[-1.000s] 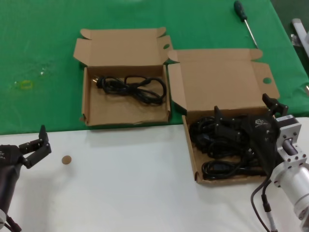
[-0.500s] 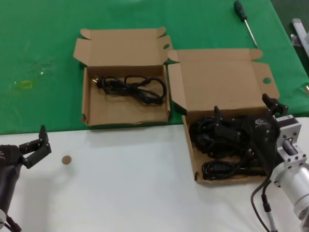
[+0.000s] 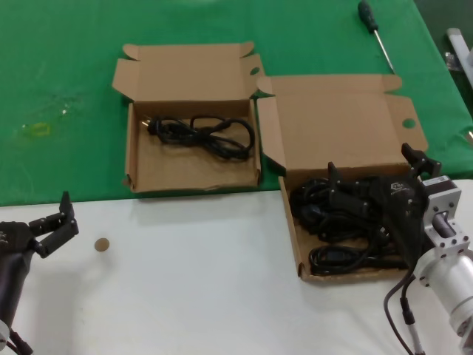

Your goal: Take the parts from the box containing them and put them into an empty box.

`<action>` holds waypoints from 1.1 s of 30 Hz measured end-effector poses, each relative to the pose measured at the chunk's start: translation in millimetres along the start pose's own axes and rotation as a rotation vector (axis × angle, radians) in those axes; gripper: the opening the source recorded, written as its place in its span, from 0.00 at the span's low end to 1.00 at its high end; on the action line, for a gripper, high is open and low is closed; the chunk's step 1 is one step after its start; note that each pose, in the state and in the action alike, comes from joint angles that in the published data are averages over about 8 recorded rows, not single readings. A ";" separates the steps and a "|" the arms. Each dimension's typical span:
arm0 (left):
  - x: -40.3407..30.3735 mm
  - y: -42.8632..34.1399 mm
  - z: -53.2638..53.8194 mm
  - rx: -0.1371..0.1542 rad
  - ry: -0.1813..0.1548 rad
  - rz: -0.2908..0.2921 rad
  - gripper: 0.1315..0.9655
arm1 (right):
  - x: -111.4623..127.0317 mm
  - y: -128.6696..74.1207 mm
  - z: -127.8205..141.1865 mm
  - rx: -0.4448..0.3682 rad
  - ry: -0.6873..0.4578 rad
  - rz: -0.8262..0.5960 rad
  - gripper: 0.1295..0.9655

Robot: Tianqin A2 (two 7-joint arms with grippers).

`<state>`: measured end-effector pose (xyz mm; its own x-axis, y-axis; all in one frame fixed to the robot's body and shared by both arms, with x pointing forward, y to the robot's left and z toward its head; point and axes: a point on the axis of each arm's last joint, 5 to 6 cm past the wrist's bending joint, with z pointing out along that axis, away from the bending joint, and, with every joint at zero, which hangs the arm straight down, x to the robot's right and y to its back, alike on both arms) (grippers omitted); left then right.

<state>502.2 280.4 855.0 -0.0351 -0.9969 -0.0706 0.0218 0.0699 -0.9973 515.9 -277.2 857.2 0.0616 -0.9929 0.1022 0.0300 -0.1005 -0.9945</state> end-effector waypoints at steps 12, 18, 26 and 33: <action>0.0 0.0 0.0 0.000 0.000 0.000 1.00 | 0.0 0.0 0.0 0.000 0.000 0.000 1.00; 0.0 0.0 0.0 0.000 0.000 0.000 1.00 | 0.0 0.0 0.0 0.000 0.000 0.000 1.00; 0.0 0.0 0.0 0.000 0.000 0.000 1.00 | 0.0 0.0 0.0 0.000 0.000 0.000 1.00; 0.0 0.0 0.0 0.000 0.000 0.000 1.00 | 0.0 0.0 0.0 0.000 0.000 0.000 1.00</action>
<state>502.2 280.4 855.0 -0.0351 -0.9969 -0.0707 0.0218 0.0699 -0.9973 515.9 -277.2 857.2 0.0616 -0.9929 0.1022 0.0300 -0.1005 -0.9945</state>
